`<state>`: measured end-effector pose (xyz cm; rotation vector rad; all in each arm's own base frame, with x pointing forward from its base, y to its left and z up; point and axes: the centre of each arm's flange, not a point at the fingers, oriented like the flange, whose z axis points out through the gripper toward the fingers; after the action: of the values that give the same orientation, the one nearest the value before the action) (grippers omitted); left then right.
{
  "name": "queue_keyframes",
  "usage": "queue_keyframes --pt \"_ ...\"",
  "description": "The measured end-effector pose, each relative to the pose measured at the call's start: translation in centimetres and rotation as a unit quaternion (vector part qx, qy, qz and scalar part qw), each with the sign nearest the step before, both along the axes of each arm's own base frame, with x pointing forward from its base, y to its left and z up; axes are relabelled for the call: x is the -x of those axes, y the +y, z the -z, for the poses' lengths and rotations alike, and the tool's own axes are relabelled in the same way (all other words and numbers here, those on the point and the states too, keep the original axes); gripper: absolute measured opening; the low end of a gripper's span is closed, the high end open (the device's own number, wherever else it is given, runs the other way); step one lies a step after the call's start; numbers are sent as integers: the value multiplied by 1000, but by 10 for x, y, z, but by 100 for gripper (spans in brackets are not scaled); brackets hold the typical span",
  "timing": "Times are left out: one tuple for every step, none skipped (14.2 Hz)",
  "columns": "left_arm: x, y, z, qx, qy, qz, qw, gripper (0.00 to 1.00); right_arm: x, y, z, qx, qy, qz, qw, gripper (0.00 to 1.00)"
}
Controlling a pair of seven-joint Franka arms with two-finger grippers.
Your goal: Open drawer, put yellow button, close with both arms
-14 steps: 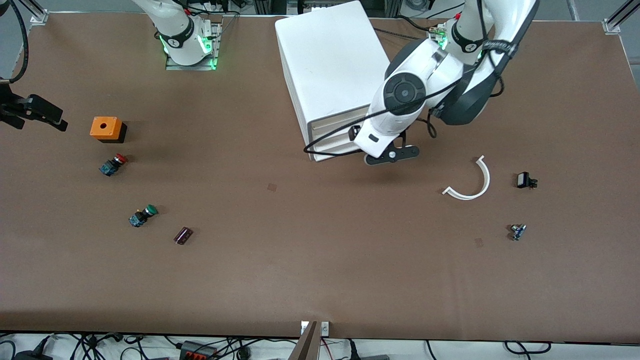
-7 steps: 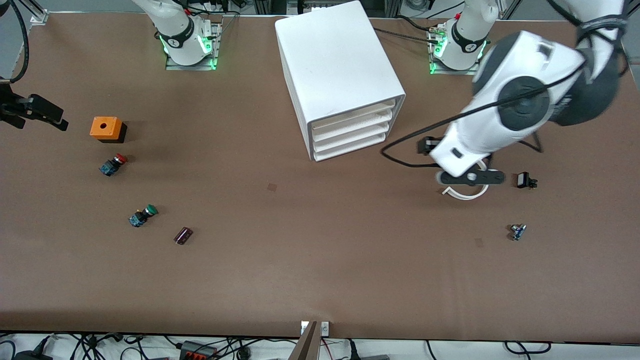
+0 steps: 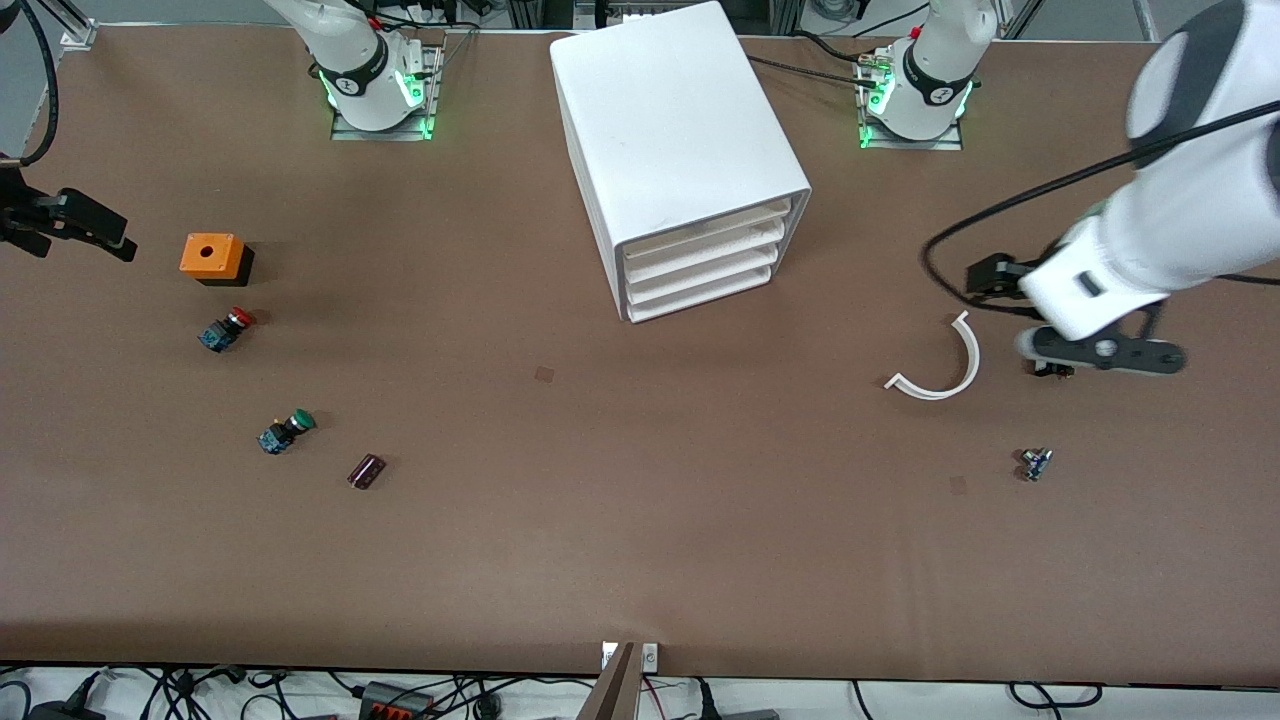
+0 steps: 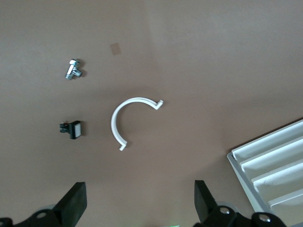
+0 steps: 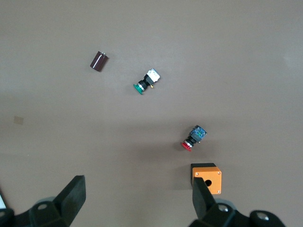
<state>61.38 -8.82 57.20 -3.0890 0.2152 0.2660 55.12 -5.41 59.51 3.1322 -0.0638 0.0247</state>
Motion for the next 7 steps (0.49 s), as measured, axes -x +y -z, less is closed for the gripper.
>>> queue_keyframes --pt "2 17 -6 6 -12 -3 1000 100 0 0 0 0 0 0 1000 100" --pt "6 29 -10 8 -29 -5 1000 100 0 0 0 0 0 0 1000 100" --pt "10 37 -12 8 -52 -8 999 100 0 0 0 0 0 0 1000 100" --pt "15 42 -13 7 -77 -12 997 100 0 0 0 0 0 0 1000 100" --pt "22 47 -10 7 -98 -17 995 100 0 0 0 0 0 0 1000 100" --pt "30 54 -6 7 -108 -20 994 100 0 0 0 0 0 0 1000 100" --pt "37 59 -2 6 -110 -19 994 100 0 0 0 0 0 0 1000 100"
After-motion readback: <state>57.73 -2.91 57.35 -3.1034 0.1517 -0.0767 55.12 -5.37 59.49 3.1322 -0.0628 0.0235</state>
